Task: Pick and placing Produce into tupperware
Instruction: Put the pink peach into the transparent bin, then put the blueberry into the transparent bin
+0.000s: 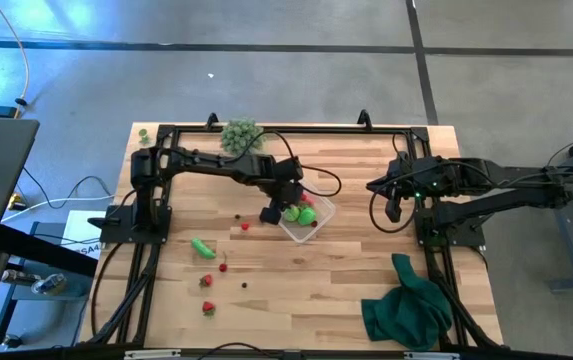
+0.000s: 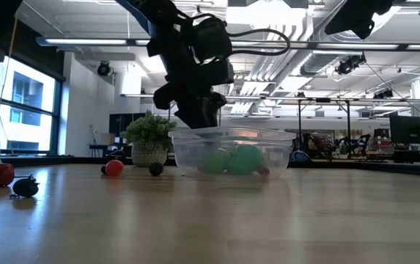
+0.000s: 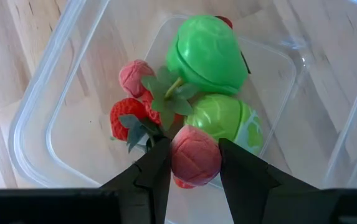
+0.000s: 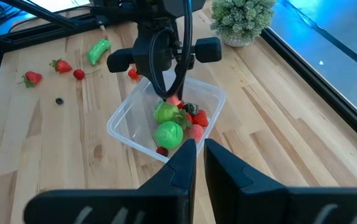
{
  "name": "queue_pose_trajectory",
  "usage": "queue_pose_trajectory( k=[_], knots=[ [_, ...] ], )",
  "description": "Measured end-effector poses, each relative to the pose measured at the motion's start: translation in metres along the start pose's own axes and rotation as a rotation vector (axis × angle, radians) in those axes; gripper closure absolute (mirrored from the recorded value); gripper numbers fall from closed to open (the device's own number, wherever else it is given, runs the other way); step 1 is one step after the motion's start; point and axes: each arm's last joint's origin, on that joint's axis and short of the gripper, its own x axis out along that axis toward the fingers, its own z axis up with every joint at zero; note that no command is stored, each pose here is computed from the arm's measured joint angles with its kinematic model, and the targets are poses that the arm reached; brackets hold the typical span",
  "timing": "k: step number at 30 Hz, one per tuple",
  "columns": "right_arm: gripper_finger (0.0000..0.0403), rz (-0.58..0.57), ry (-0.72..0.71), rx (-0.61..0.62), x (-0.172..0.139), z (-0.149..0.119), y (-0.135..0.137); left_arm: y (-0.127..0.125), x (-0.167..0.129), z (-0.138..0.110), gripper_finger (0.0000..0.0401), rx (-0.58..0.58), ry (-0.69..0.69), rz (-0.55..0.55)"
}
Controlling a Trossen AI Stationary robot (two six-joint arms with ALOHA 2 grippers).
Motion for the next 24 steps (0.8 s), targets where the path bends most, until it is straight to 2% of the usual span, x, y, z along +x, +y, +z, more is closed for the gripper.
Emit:
queue_pose_trajectory(
  k=[15,19,24],
  knots=[
    [0.0378,-0.001,0.000,0.000,0.000,0.000,0.000,0.000,-0.001,0.000,0.0213,-0.015,-0.004,-0.004],
    [0.0378,0.000,0.000,0.000,0.000,0.000,0.000,0.000,-0.015,0.005,0.0209,-0.052,-0.014,0.002],
    [0.0378,-0.001,0.000,0.000,0.000,0.000,0.000,0.005,-0.049,0.019,0.0220,-0.061,0.069,-0.019]
  ],
)
